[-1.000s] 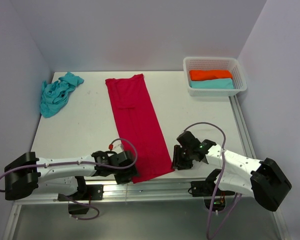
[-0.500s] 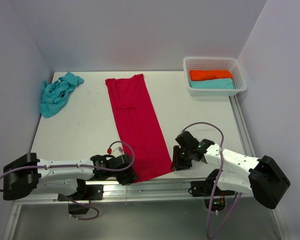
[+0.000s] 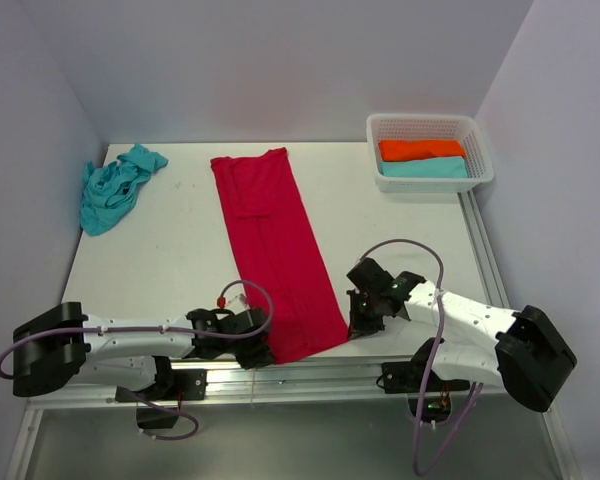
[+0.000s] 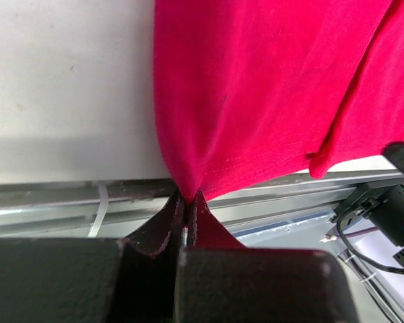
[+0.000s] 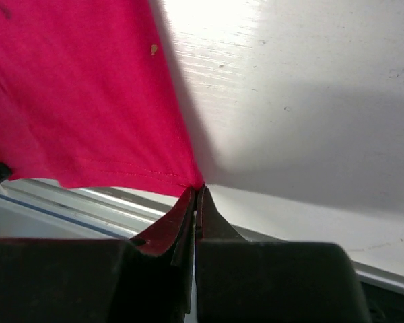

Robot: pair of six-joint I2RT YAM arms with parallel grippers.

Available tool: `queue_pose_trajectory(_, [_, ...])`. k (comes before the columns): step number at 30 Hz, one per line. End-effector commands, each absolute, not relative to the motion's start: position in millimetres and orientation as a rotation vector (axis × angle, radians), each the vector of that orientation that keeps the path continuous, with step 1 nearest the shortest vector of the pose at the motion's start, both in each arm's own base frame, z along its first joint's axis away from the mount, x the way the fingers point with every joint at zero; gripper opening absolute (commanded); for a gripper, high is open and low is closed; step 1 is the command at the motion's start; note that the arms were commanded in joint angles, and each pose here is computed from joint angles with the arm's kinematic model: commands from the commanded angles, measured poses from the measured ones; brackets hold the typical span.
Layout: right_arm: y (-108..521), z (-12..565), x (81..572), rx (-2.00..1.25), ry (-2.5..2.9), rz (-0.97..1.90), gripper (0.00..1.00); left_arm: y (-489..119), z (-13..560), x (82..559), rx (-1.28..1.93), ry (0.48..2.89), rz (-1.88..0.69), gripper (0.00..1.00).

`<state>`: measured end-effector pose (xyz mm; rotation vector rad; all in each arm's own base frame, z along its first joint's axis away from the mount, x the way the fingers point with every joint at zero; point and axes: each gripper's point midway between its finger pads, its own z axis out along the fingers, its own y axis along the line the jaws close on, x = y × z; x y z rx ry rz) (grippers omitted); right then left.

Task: Roll the t-shirts
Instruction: Roll the tshirt

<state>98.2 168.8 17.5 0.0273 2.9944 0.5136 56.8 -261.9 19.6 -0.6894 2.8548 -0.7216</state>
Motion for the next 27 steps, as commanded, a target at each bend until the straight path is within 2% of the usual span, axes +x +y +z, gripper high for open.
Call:
queue_pose_trajectory(1, [169.2,35.5,102.6,-0.040,2.987,0.483,0.00,-262.6,30.7,51.9,-0.670,2.879,-0.693,0.00])
queue_pose_trajectory(13, [191.0,70.2,126.2,-0.100,2.944,0.532,0.00,-258.5,55.6,59.9,-0.723,2.829,-0.807,0.00])
queue_pose_trajectory(27, [204.7,90.9,153.9,-0.088,2.907,0.536,0.00,-250.2,84.9,114.6,-0.712,2.761,-0.779,0.00])
